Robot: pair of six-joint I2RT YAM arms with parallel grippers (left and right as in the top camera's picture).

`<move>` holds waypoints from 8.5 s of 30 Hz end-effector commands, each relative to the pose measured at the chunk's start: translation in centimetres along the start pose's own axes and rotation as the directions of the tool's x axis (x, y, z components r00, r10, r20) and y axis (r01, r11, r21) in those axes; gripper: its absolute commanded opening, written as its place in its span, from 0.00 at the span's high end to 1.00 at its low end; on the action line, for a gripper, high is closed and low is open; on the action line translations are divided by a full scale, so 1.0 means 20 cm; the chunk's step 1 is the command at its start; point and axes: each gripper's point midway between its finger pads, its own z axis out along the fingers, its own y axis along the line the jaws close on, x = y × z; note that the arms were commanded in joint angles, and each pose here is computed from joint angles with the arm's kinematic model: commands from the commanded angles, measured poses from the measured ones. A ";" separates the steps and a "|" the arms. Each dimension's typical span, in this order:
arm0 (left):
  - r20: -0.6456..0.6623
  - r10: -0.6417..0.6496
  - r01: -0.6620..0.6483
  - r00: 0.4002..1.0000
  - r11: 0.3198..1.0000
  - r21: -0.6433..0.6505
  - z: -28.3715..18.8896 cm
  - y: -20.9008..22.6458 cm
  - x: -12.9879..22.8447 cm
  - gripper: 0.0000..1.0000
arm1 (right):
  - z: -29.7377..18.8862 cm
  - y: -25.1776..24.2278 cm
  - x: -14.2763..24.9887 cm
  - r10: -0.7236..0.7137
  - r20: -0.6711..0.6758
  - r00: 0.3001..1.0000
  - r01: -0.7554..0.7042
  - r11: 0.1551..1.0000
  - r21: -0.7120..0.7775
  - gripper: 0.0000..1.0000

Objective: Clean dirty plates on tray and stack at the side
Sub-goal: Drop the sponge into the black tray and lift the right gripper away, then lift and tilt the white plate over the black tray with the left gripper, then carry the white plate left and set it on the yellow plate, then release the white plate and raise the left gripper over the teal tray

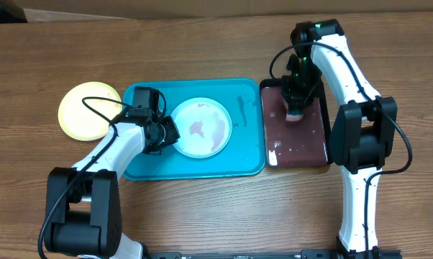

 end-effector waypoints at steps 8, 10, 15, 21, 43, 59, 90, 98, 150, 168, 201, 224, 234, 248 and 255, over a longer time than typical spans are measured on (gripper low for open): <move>-0.023 0.024 -0.024 0.999 1.000 0.001 0.03 -0.01 0.04 0.72 | -0.06 -0.01 -0.01 0.006 0.047 0.999 -0.006 1.000 0.015 0.38; -0.023 0.024 -0.024 0.999 1.000 0.001 0.03 -0.01 0.04 0.72 | -0.08 -0.02 -0.02 0.013 0.063 0.998 -0.013 1.000 0.009 0.37; -0.028 0.024 -0.024 0.999 1.000 -0.002 0.03 0.00 0.04 0.75 | -0.17 -0.07 -0.09 0.052 0.117 0.992 -0.048 0.998 -0.041 0.37; -0.032 0.023 -0.023 0.999 1.000 -0.004 0.05 0.00 0.05 0.77 | -0.20 -0.21 -0.15 0.125 0.156 0.980 -0.112 0.990 -0.088 0.38; -0.036 0.022 -0.022 0.999 1.000 0.002 0.06 0.00 0.05 0.81 | -0.29 -0.79 -0.31 0.393 0.287 0.873 -0.353 0.918 -0.183 0.00; 0.014 0.108 -0.106 0.994 0.990 -0.088 -0.15 -0.06 -0.16 0.96 | -0.37 -0.82 -0.49 0.376 0.439 0.816 -0.315 0.926 -0.208 0.00; 0.406 0.480 -0.471 0.777 0.873 -0.131 -0.60 -0.94 -0.35 0.96 | -0.37 -0.82 -0.49 0.376 0.439 0.816 -0.315 0.926 -0.208 0.00; 0.516 0.593 -0.555 0.618 0.794 -0.249 -0.69 -1.20 -0.21 0.96 | -0.37 -0.82 -0.49 0.376 0.439 0.816 -0.315 0.926 -0.208 0.00; 0.500 0.854 -0.339 -0.142 0.432 -0.836 -1.61 -1.78 0.44 0.96 | -0.37 -0.82 -0.49 0.376 0.439 0.816 -0.315 0.926 -0.208 0.00; 0.546 0.830 -0.427 -0.116 0.455 -0.782 -1.47 -1.78 0.54 0.96 | -0.37 -0.82 -0.49 0.376 0.439 0.816 -0.315 0.926 -0.208 0.00; 0.194 0.102 -0.153 0.976 0.951 0.268 -0.58 -0.71 -0.46 0.96 | -0.37 -0.82 -0.49 0.376 0.439 0.816 -0.315 0.926 -0.208 0.00; 0.262 -0.547 0.596 0.795 0.786 -0.164 -0.68 1.09 -0.70 0.96 | -0.37 -0.82 -0.49 0.376 0.439 0.816 -0.315 0.926 -0.208 0.00; 0.234 -0.541 0.585 0.808 0.781 -0.219 -0.55 1.15 -0.70 0.96 | -0.37 -0.82 -0.49 0.376 0.439 0.816 -0.315 0.926 -0.208 0.00; 0.044 -0.353 0.346 0.935 0.932 0.108 -0.50 0.75 -0.71 0.17 | -0.37 -0.82 -0.49 0.376 0.439 0.816 -0.315 0.926 -0.208 0.00; -0.024 -0.123 0.125 0.992 0.963 0.240 -0.46 0.44 -0.64 0.21 | -0.37 -0.82 -0.49 0.376 0.439 0.816 -0.315 0.926 -0.208 0.00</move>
